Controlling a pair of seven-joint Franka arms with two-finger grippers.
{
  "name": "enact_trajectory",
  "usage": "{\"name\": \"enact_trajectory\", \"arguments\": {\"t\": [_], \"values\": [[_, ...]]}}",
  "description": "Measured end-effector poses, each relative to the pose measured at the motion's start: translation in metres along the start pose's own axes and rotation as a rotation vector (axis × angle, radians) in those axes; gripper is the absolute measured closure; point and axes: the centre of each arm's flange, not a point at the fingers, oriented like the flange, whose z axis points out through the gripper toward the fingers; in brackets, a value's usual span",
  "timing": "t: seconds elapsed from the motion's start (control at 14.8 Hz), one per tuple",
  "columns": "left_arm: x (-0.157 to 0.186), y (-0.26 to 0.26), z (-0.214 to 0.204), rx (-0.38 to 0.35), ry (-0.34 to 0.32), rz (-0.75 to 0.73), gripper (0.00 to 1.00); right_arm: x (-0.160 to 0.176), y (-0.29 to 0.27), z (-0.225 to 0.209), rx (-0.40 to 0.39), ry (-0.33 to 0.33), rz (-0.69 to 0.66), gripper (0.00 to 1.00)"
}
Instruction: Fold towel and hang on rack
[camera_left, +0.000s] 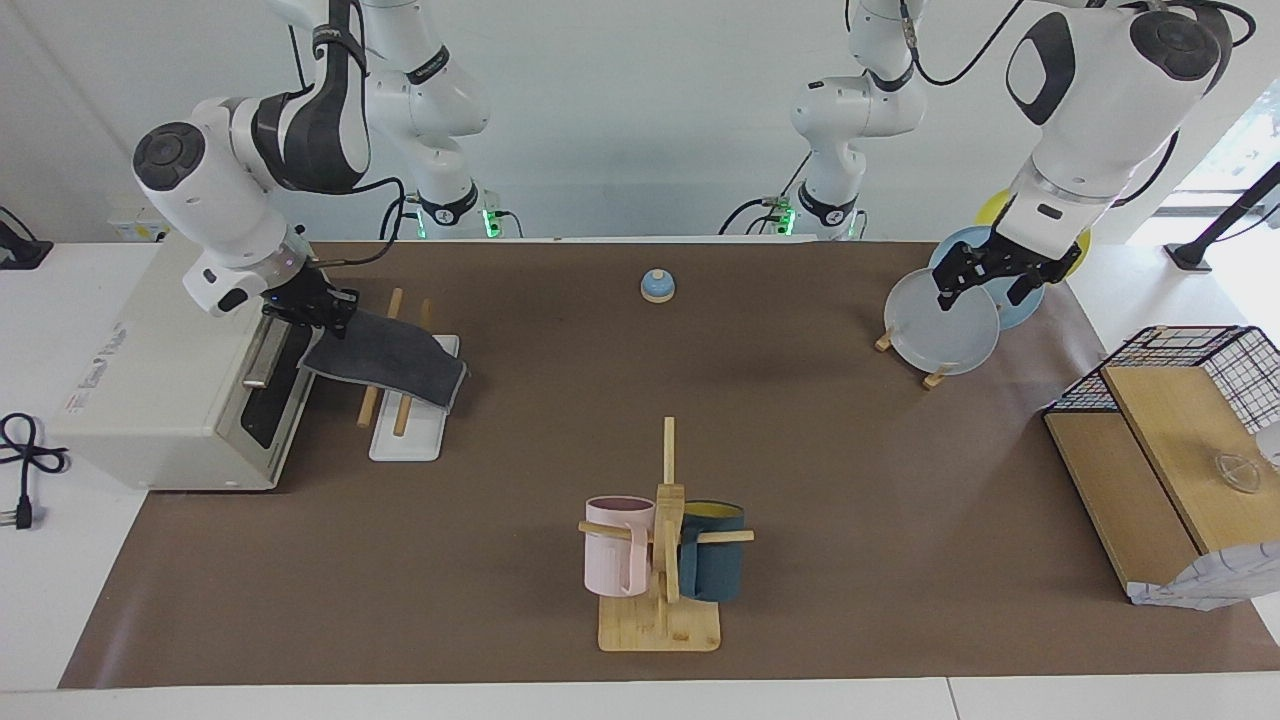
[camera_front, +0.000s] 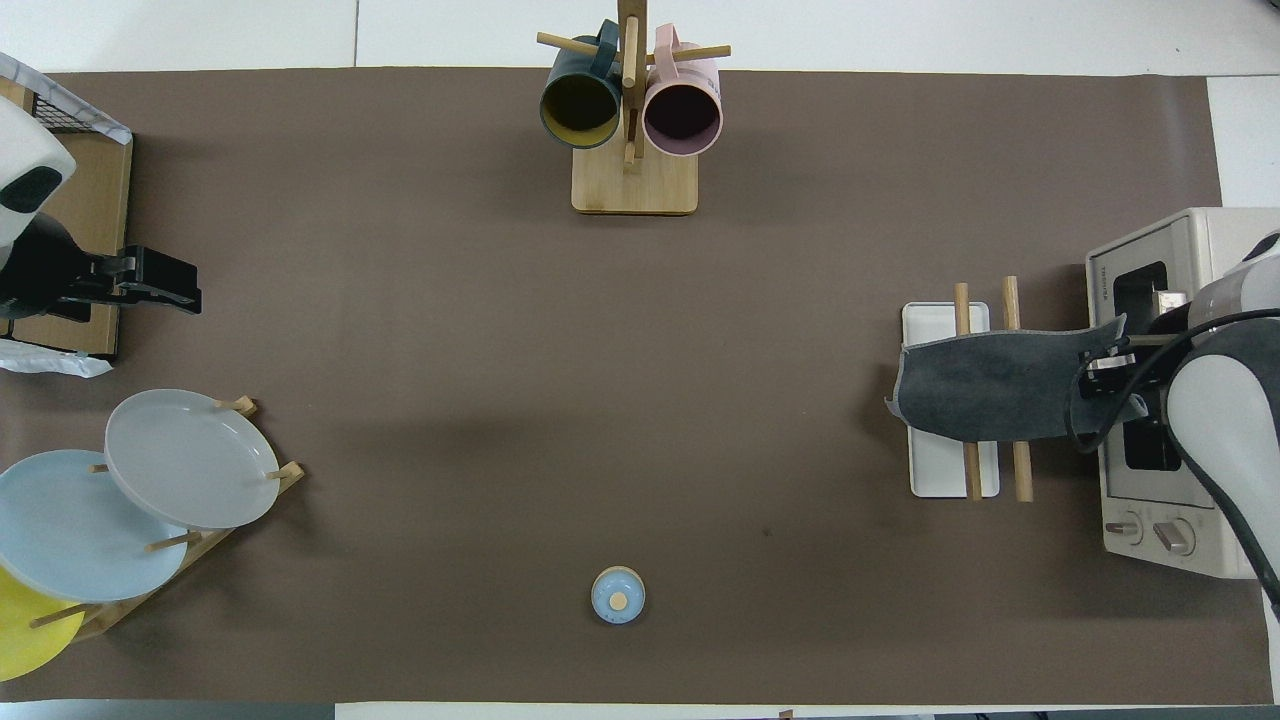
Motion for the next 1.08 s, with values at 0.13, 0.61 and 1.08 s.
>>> {"name": "enact_trajectory", "arguments": {"t": [0.13,0.61,1.08], "values": [[0.000,0.001,0.000,0.000,-0.001,0.002,0.00,0.000,0.003,0.000,0.001,0.000,0.000,0.81],[0.000,-0.008,-0.001,0.000,0.001,-0.014,0.00,0.000,0.000,-0.033,-0.006,0.036,-0.044,0.06],[0.000,-0.013,-0.004,-0.001,0.006,-0.023,0.00,-0.014,-0.040,-0.145,-0.024,0.002,-0.008,0.00]]}}
